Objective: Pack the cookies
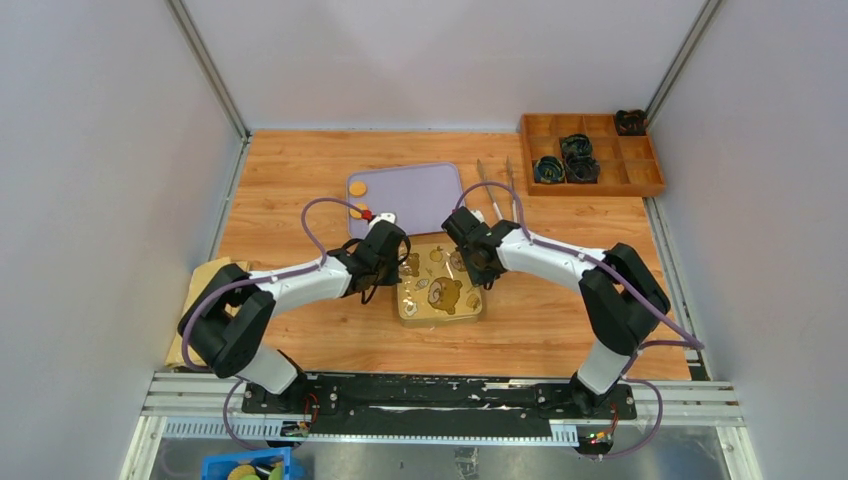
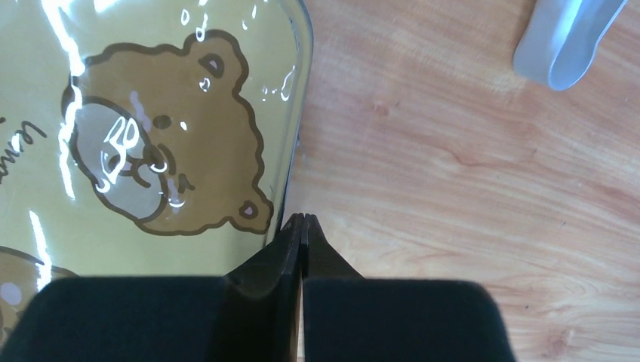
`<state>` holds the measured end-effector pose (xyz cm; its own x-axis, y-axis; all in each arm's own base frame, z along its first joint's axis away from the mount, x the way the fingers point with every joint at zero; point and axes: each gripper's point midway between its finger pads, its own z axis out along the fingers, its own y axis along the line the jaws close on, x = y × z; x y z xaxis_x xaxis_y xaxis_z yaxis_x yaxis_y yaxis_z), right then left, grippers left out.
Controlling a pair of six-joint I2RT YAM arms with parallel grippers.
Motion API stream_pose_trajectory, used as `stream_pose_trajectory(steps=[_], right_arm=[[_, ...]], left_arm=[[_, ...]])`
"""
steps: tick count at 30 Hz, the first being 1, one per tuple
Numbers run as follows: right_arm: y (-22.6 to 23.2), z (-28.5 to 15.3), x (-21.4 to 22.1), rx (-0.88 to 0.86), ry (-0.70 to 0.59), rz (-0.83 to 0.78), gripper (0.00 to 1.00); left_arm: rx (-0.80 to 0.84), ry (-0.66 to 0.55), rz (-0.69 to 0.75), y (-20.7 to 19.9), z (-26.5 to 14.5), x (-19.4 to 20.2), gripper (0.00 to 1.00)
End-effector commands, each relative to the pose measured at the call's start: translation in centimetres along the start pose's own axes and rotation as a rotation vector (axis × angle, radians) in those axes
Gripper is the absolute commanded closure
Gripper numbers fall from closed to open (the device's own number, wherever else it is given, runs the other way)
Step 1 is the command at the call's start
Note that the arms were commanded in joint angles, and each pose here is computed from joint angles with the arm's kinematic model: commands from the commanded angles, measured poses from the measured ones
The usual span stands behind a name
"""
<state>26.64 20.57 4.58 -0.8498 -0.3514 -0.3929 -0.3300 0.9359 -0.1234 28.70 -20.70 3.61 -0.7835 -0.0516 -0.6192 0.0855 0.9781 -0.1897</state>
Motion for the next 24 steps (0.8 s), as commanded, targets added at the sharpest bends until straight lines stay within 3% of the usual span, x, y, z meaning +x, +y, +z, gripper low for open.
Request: stream_pose_trajectory(steps=[1, 11, 17, 21, 24], right_arm=[[4.8, -1.4, 1.7, -0.159, 0.015, -0.024, 1.00], [5.8, -3.0, 2.6, -0.144, 0.005, -0.045, 1.00], [0.9, -4.1, 0.7, 0.122, -0.023, 0.010, 1.00], [-2.5, -6.3, -1.6, 0.294, -0.075, 0.068, 1.00], [-4.6, -8.2, -3.4, 0.365, -0.145, 0.115, 1.00]], left_arm=[[0.123, -0.001, -0.019, -3.7, -1.8, 0.8, 0.95], [0.084, -0.003, 0.004, -3.3, -2.0, 0.8, 0.95], [-0.222, -0.079, 0.013, 1.7, -3.7, -1.9, 0.96], [-0.372, -0.149, 0.037, 3.3, -6.1, -5.6, 0.90], [-0.409, -0.135, 0.014, 3.9, -5.9, -6.7, 0.85]])
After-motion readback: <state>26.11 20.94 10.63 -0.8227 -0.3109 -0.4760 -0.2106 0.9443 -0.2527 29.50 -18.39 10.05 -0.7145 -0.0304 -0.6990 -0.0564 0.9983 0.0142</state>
